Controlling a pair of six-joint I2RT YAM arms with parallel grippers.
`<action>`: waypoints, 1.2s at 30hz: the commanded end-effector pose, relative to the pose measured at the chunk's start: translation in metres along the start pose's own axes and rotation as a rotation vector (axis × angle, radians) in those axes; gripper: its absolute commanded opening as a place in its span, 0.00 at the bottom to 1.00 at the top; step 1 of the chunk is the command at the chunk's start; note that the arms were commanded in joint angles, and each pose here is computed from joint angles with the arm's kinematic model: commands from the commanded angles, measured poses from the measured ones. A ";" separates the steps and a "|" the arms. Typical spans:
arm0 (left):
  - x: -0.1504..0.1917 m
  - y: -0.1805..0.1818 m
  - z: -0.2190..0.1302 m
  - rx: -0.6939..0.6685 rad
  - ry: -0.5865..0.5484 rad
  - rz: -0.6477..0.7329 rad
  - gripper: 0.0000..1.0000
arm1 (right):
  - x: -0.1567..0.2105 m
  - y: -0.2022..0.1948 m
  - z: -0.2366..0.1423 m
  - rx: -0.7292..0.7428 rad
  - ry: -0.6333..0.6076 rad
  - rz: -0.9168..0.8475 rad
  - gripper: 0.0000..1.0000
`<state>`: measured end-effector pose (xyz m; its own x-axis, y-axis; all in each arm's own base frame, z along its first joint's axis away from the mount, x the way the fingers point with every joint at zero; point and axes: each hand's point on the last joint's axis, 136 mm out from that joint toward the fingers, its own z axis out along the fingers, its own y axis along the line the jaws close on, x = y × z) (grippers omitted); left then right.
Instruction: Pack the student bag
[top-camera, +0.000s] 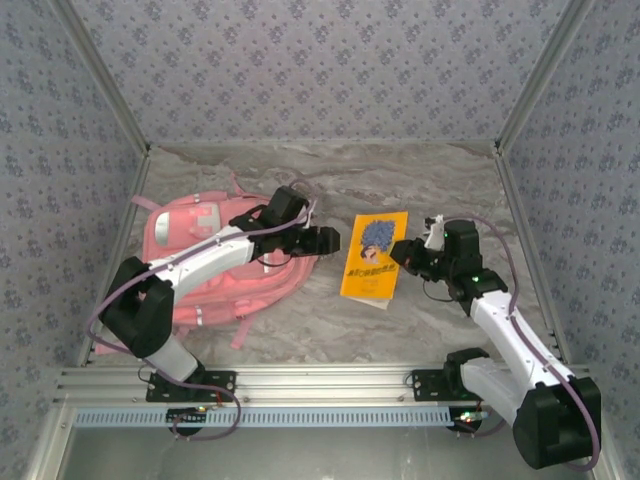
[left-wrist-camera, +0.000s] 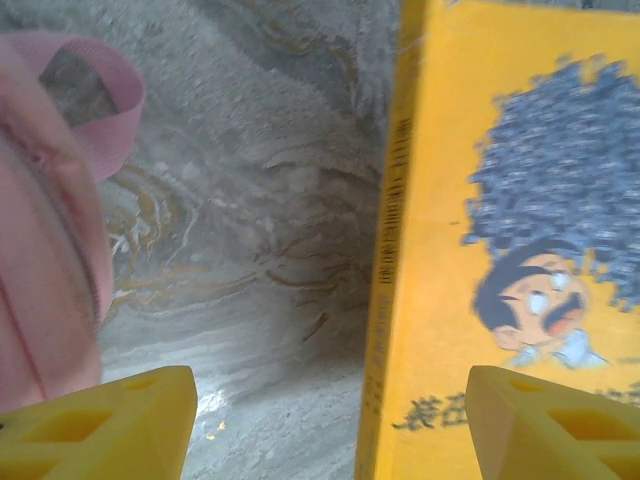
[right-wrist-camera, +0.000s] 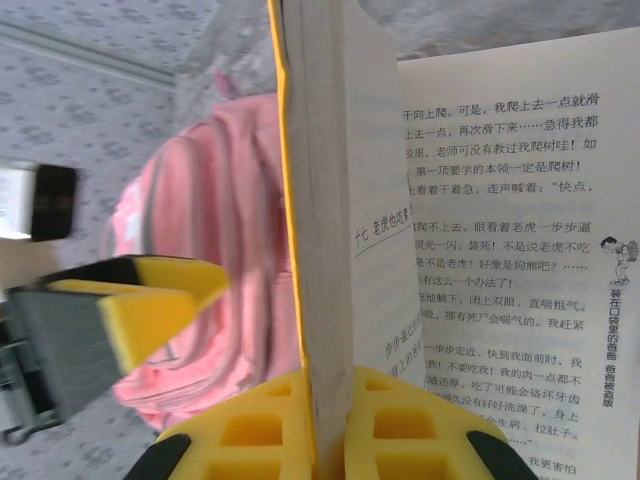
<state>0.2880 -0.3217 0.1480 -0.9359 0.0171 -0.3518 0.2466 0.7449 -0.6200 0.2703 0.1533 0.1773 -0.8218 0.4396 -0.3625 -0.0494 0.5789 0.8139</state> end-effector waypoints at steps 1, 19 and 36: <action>-0.003 -0.024 -0.012 0.145 -0.004 -0.025 0.74 | -0.018 0.064 -0.009 -0.254 -0.024 -0.045 0.00; -0.019 -0.090 -0.042 0.588 -0.047 -0.058 0.52 | -0.011 0.081 0.001 -0.409 0.012 -0.003 0.00; -0.029 -0.092 -0.068 0.589 -0.132 -0.024 0.00 | -0.022 0.054 -0.009 -0.134 -0.087 -0.082 0.56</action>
<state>0.2757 -0.3503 0.2163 -0.9574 -0.0727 -0.2795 0.2426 0.3230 -0.9148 0.2809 0.1783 0.2177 -0.8061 0.4534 -0.3802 -0.1628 0.4478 0.8792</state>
